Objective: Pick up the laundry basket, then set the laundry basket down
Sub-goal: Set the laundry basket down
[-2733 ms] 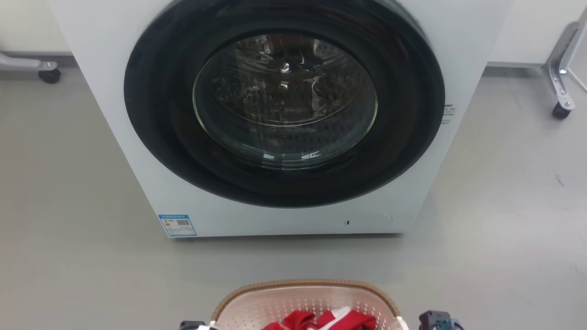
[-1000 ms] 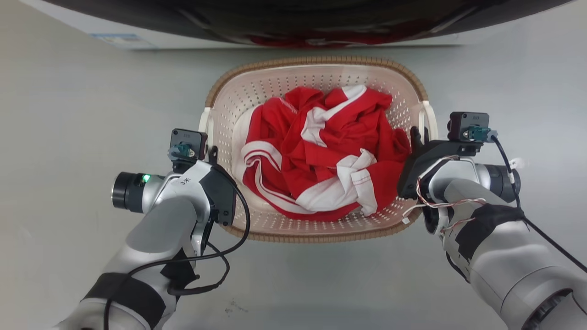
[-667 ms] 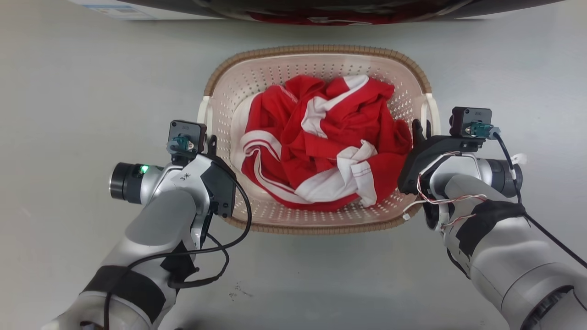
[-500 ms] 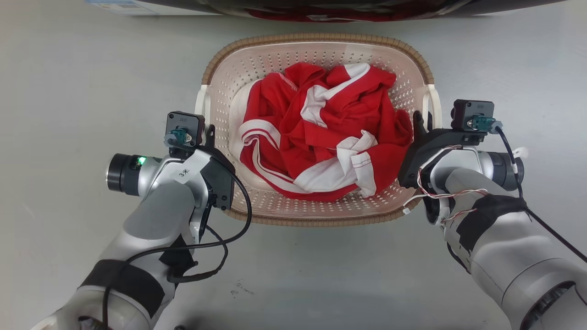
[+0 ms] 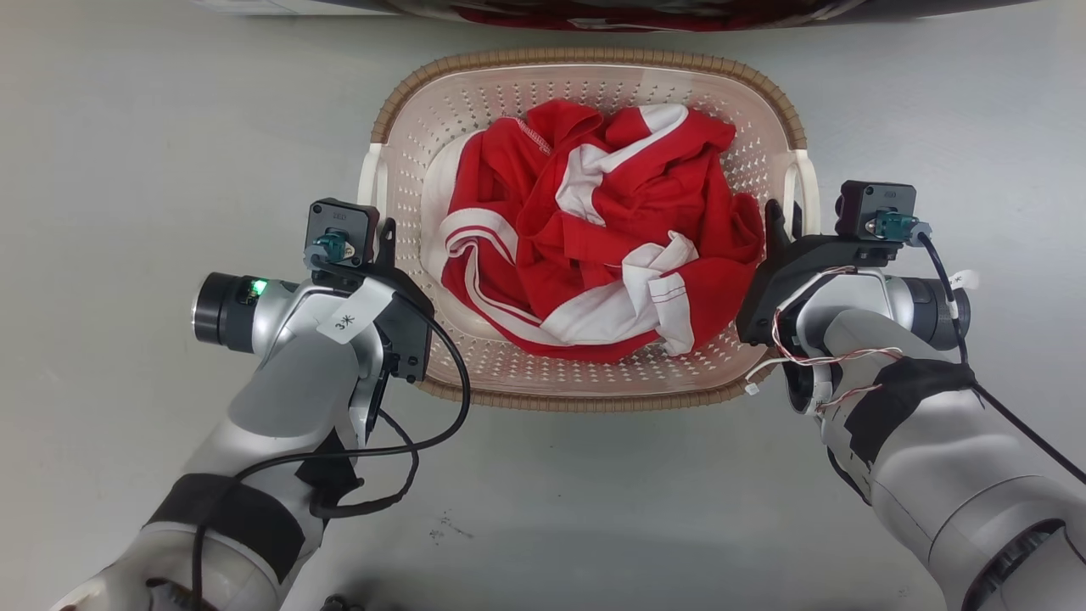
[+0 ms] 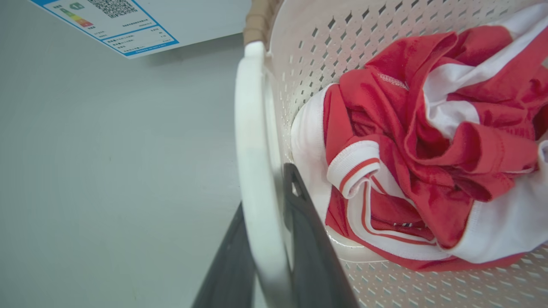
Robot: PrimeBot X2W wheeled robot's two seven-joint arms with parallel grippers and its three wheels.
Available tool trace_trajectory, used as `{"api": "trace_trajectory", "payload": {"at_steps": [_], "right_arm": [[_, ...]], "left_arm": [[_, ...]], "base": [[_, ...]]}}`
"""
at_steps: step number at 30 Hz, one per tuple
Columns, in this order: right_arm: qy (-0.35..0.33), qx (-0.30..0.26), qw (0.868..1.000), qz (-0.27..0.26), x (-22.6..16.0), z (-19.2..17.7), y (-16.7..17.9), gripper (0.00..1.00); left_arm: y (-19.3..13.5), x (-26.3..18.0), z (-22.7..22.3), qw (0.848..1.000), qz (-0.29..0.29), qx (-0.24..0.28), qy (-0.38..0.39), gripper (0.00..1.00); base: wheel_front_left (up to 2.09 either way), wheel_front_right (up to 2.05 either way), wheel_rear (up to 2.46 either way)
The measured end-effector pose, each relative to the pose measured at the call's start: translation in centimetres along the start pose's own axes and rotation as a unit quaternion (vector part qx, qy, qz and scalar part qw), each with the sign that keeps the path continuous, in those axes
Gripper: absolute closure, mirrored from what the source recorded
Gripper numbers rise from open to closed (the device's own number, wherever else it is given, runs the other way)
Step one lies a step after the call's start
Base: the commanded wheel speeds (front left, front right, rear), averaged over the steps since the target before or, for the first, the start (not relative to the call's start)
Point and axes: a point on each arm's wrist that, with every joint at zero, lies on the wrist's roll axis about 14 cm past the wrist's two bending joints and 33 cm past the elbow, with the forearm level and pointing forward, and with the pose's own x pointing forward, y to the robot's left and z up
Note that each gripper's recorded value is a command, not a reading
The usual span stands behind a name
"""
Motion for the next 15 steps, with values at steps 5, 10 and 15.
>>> {"api": "trace_trajectory", "payload": {"at_steps": [5,10,15], "right_arm": [[0.001,0.0,1.0,0.0,0.14,-0.24,-0.01,0.84],[0.001,-0.002,1.0,0.001,0.25,-0.31,0.0,0.5],[-0.004,-0.002,1.0,0.007,0.35,-0.08,0.5,0.0]], "left_arm": [[0.06,0.11,-0.3,1.0,0.001,0.0,0.002,1.0],[0.25,0.19,-0.15,1.0,0.004,0.0,-0.003,0.73],[0.32,0.2,-0.23,1.0,0.006,-0.001,-0.001,0.3]], "base": [[0.0,0.0,0.0],[0.0,0.0,0.0],[0.0,0.0,0.0]]}}
